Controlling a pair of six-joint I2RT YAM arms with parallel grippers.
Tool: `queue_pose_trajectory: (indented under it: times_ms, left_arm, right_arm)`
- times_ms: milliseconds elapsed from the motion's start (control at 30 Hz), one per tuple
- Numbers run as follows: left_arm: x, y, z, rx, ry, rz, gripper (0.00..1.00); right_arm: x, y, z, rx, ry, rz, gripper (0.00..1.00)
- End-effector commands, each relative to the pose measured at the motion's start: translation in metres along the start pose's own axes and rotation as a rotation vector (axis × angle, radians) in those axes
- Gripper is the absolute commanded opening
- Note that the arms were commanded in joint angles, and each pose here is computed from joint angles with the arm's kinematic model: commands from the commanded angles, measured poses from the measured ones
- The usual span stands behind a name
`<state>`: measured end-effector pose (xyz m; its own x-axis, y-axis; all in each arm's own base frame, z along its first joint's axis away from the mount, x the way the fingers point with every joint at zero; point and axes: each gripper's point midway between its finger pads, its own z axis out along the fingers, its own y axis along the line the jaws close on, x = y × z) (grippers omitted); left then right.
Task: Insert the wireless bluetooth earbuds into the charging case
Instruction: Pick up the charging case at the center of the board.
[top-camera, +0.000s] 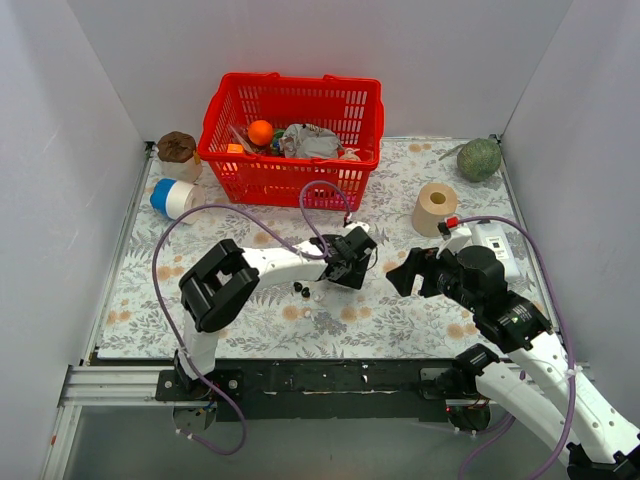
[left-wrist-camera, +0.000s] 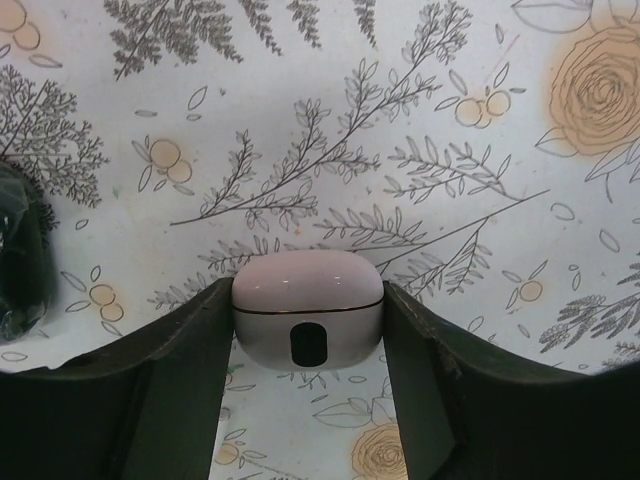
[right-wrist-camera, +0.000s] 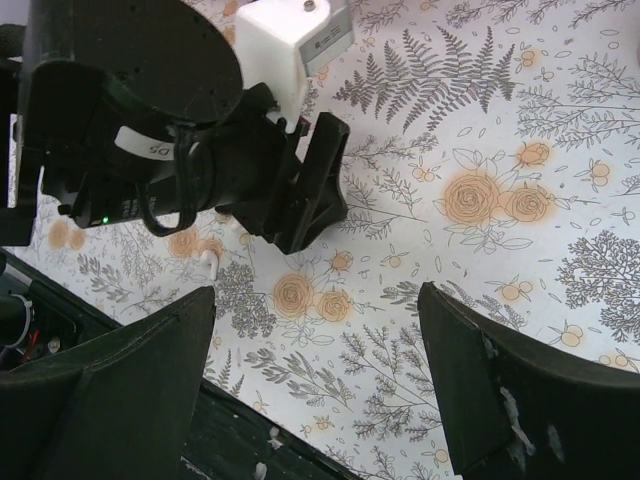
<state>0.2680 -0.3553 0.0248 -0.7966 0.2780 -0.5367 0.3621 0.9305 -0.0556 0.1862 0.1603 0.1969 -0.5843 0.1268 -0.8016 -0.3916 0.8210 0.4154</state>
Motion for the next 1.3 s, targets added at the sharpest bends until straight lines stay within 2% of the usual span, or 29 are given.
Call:
queue_pose_trajectory:
  times_ms: [0, 33, 67, 133, 167, 200, 267, 333, 400, 467, 500, 533, 567, 633, 667, 800, 833, 1000, 1267]
  left_arm:
    - [-0.008, 0.006, -0.022, 0.034, -0.059, -0.018, 0.27]
    - [-0.002, 0.01, -0.023, 0.029, -0.061, -0.012, 0.23]
    - [-0.009, 0.01, -0.027, 0.04, -0.097, -0.015, 0.14]
    - [-0.008, 0.016, -0.041, 0.058, -0.138, -0.015, 0.09]
    - [-0.014, 0.014, -0.046, 0.082, -0.181, -0.023, 0.03]
    - [-0.024, 0.013, -0.064, 0.123, -0.236, -0.036, 0.02]
    - [-0.02, 0.016, -0.072, 0.165, -0.291, -0.042, 0.01]
    - [-0.029, 0.013, -0.101, 0.254, -0.382, -0.032, 0.0]
    - [-0.024, 0.015, -0.112, 0.316, -0.469, -0.031, 0.0]
    - [-0.042, 0.007, -0.156, 0.449, -0.651, -0.02, 0.0]
    - [-0.014, 0.014, -0.146, 0.469, -0.645, 0.021, 0.01]
    - [-0.011, 0.011, -0.16, 0.532, -0.709, 0.049, 0.02]
    - [-0.023, 0.012, -0.193, 0.597, -0.869, 0.061, 0.01]
    - [0.0, 0.02, -0.196, 0.628, -0.929, 0.106, 0.0]
    - [-0.002, 0.019, -0.216, 0.673, -1.006, 0.14, 0.0]
    - [0.007, 0.023, -0.223, 0.647, -1.057, 0.278, 0.0]
    - [0.008, 0.024, -0.225, 0.643, -1.07, 0.293, 0.0]
    - [-0.001, 0.033, -0.227, 0.542, -1.12, 0.357, 0.0]
    - [-0.02, 0.04, -0.236, 0.41, -1.185, 0.478, 0.0]
  right_arm:
    - [-0.02, 0.001, -0.005, 0.02, -0.062, -0.004, 0.89]
    - [-0.026, -0.003, -0.006, 0.053, -0.083, 0.005, 0.88]
    - [-0.027, -0.007, -0.007, 0.082, -0.084, 0.015, 0.88]
    - [-0.034, -0.011, -0.008, 0.112, -0.109, 0.033, 0.88]
    - [-0.037, -0.009, -0.009, 0.107, -0.12, 0.032, 0.88]
    - [-0.042, -0.006, -0.008, 0.094, -0.135, 0.033, 0.88]
    - [-0.046, 0.003, -0.007, 0.055, -0.12, 0.005, 0.88]
    - [-0.044, 0.014, -0.006, 0.0, -0.074, -0.04, 0.9]
    - [-0.046, 0.018, 0.001, -0.005, -0.033, -0.051, 0.91]
    - [-0.04, 0.03, 0.008, -0.062, 0.034, -0.059, 0.93]
    - [-0.042, 0.034, 0.009, -0.08, 0.042, -0.061, 0.94]
    - [-0.041, 0.041, 0.01, -0.115, 0.058, -0.061, 0.95]
    - [-0.039, 0.044, 0.015, -0.13, 0.079, -0.059, 0.95]
    - [-0.041, 0.056, 0.015, -0.182, 0.099, -0.064, 0.95]
    - [-0.04, 0.059, 0.018, -0.193, 0.119, -0.066, 0.96]
    - [-0.041, 0.09, 0.018, -0.26, 0.168, -0.104, 0.98]
    - [-0.049, 0.099, 0.016, -0.266, 0.153, -0.115, 0.98]
    - [-0.031, 0.137, 0.024, -0.273, 0.268, -0.176, 0.98]
    - [-0.024, 0.161, 0.04, -0.267, 0.284, -0.197, 0.98]
